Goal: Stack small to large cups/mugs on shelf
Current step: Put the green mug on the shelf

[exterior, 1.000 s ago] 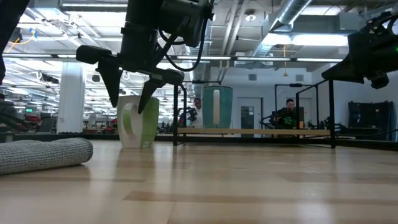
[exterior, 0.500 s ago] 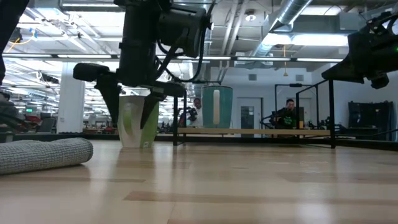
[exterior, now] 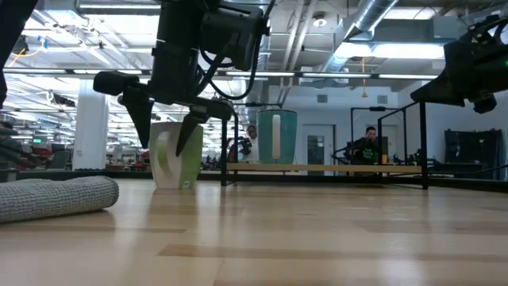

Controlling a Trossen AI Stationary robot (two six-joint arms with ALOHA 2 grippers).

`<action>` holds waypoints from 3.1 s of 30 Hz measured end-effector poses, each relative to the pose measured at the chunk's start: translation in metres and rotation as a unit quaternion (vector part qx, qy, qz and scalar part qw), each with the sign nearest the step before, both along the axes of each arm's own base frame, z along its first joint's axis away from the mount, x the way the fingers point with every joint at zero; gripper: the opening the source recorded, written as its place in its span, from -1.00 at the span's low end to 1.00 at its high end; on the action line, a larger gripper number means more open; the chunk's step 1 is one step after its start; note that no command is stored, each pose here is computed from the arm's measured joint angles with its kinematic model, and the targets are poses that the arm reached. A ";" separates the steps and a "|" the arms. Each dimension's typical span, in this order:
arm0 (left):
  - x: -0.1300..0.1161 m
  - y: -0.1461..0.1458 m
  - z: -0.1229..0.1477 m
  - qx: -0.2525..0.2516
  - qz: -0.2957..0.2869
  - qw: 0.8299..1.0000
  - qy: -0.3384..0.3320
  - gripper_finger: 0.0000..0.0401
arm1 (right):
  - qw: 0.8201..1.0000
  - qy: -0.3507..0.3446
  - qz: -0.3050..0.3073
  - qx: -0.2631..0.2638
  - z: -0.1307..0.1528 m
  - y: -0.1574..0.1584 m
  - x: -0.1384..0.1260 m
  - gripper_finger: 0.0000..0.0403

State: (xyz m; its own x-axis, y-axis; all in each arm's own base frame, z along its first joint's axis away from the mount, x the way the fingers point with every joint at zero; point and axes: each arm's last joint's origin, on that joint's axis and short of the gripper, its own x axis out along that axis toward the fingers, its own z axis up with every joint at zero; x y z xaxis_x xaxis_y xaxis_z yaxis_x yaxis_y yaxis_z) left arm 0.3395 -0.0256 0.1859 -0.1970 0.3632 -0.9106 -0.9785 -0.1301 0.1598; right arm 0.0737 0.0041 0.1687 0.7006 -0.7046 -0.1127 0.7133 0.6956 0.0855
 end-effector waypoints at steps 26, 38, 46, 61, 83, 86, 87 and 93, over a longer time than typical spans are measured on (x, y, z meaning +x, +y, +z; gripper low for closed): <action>0.002 0.000 0.000 -0.008 -0.032 0.999 0.003 -0.56 | 1.000 0.000 0.000 0.000 0.000 0.000 0.000 -0.63; 0.004 0.000 -0.001 -0.012 -0.053 0.999 -0.002 -0.74 | 1.000 0.000 0.000 0.000 0.000 0.000 0.000 -0.63; 0.007 0.000 -0.001 -0.010 -0.059 0.998 -0.016 -0.71 | 1.000 -0.001 0.000 0.001 0.000 0.000 0.000 -0.63; 0.018 -0.002 -0.003 -0.014 -0.041 0.996 -0.081 -0.70 | 1.000 0.000 0.000 0.000 0.000 0.000 0.000 -0.63; 0.031 -0.006 -0.003 -0.003 -0.059 0.987 -0.148 -0.81 | 1.000 0.000 0.000 0.000 0.000 0.000 0.000 -0.63; 0.033 -0.006 -0.003 -0.003 -0.059 0.986 -0.158 -0.81 | 1.000 0.000 0.000 0.000 0.000 0.000 0.000 -0.63; 0.035 -0.006 -0.002 -0.002 -0.059 0.985 -0.164 -0.81 | 1.000 0.000 0.001 0.000 0.000 0.000 0.000 -0.63; 0.044 -0.008 -0.001 0.005 -0.080 0.975 -0.207 -0.81 | 1.000 0.000 0.000 0.000 0.000 0.000 0.000 -0.63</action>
